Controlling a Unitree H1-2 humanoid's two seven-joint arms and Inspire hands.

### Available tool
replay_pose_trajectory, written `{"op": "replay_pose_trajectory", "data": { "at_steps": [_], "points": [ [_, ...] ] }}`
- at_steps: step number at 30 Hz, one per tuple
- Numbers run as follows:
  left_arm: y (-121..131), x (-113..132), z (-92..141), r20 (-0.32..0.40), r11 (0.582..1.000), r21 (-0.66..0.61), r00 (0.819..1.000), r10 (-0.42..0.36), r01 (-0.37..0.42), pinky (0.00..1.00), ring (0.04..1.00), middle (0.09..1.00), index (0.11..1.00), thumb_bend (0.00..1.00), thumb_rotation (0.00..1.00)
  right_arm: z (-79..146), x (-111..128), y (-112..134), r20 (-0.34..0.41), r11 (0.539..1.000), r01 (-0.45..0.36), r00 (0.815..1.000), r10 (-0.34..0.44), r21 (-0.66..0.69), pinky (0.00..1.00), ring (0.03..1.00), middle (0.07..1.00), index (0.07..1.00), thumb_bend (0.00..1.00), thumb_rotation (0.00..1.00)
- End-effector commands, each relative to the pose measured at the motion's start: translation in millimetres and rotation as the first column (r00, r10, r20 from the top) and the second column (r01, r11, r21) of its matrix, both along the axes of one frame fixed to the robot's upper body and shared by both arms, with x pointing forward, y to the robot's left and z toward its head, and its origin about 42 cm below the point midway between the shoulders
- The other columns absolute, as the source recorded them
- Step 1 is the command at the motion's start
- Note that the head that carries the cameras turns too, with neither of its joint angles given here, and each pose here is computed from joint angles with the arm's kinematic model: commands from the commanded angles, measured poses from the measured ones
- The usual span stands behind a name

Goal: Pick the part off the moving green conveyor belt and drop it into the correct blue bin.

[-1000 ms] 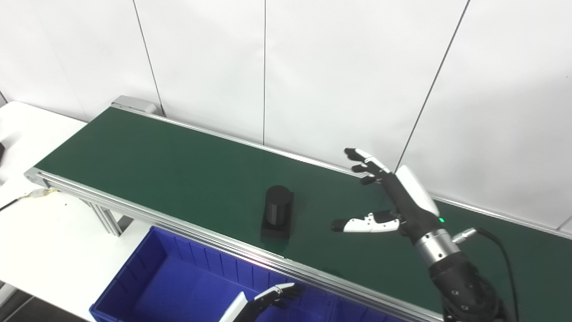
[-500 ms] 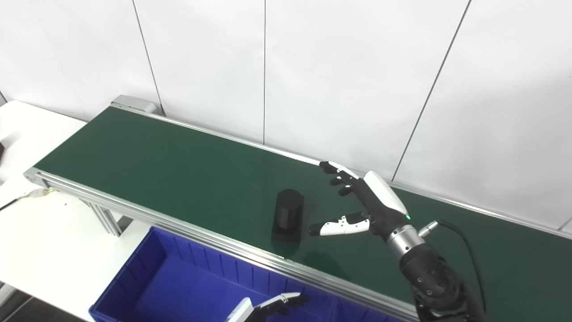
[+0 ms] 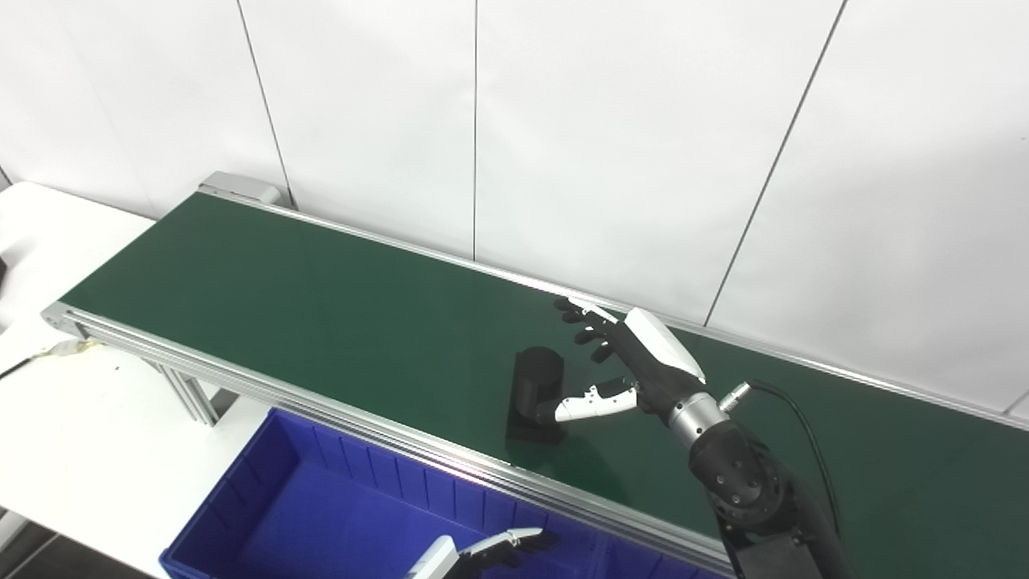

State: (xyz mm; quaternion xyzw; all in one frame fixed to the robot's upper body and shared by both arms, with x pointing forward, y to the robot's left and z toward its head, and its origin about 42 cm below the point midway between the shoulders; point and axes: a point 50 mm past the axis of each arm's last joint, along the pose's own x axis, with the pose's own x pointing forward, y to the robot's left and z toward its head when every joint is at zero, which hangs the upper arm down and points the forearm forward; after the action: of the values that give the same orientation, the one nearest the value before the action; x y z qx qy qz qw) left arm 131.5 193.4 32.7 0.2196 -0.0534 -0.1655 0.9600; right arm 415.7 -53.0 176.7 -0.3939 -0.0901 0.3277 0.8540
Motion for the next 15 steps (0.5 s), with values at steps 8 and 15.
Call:
{"op": "replay_pose_trajectory", "data": {
  "at_steps": [8,15],
  "points": [
    [-4.9,0.5,7.9,0.053,1.0,-0.024,0.999,-0.009,0.01,0.67,0.734,0.762,0.751,0.95,0.5,16.3,18.2,21.5,0.053,1.0,-0.014,0.999,0.014,0.015,0.61,0.744,0.863,0.905,0.93,0.37],
    [-6.0,-0.2,8.1,0.058,1.0,-0.025,0.998,-0.003,0.005,0.66,0.727,0.759,0.75,0.95,0.5,6.2,23.3,27.2,0.006,1.0,0.004,1.0,-0.004,-0.001,0.49,0.609,0.758,0.865,0.88,0.28]
  ]
}}
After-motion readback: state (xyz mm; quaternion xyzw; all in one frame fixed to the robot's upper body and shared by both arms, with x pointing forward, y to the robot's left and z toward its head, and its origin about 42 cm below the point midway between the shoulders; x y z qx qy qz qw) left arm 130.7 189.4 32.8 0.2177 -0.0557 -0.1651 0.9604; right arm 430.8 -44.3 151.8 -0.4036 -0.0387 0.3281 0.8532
